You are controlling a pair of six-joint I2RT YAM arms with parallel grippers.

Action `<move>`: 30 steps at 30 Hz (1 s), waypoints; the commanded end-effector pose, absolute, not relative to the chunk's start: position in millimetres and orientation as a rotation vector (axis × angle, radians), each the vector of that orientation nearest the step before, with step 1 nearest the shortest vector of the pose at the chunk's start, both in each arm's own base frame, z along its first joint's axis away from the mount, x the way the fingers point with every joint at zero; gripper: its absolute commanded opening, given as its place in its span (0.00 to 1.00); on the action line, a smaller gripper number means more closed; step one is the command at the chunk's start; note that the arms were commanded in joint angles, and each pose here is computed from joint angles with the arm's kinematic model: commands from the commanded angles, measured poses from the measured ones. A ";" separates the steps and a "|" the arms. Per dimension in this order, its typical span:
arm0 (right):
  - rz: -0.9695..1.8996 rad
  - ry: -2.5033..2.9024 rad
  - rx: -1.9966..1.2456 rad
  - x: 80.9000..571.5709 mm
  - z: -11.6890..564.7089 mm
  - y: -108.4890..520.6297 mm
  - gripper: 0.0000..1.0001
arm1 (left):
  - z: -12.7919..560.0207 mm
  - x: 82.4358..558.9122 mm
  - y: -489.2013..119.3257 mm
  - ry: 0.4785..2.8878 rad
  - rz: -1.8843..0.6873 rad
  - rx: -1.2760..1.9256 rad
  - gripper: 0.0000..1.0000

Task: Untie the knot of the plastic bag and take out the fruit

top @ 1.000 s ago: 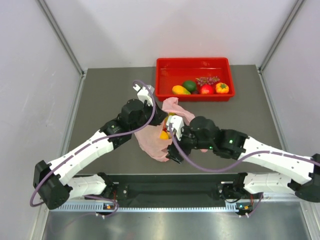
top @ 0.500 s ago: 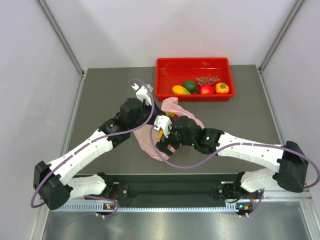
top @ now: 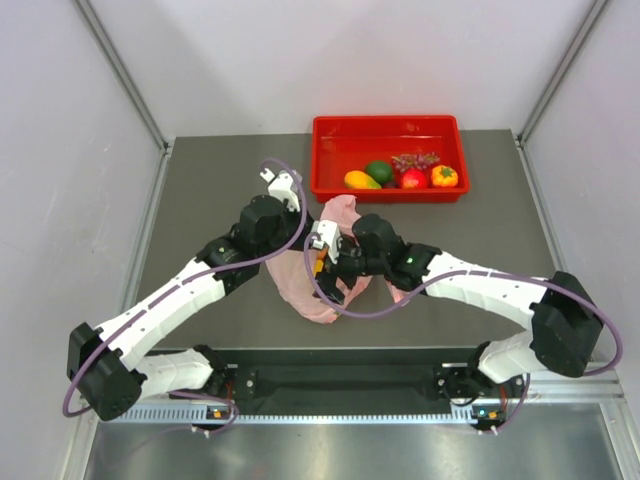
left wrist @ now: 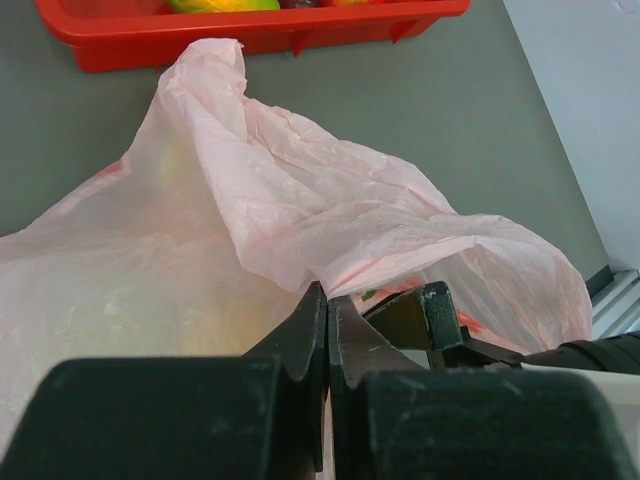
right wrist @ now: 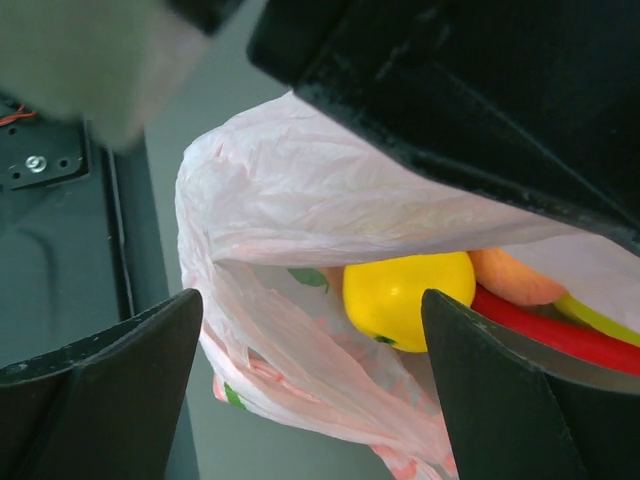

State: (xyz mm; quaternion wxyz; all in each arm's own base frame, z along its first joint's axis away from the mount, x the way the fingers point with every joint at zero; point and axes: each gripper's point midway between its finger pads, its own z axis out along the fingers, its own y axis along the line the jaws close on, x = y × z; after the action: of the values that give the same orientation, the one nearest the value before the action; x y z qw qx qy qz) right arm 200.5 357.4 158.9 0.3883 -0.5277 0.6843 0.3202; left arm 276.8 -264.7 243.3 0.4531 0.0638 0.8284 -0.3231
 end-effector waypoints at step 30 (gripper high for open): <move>1.222 1.912 -1.423 60.5 153.0 347.9 0.01 | 300.3 298.3 -276.0 1.849 -0.920 0.098 0.00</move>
State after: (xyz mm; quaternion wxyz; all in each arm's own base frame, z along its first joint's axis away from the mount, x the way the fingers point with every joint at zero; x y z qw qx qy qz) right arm 94.8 343.3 143.2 0.2619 -0.5168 0.7044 0.4102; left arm 272.1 -273.5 243.6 0.4347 0.0685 0.8271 -0.3496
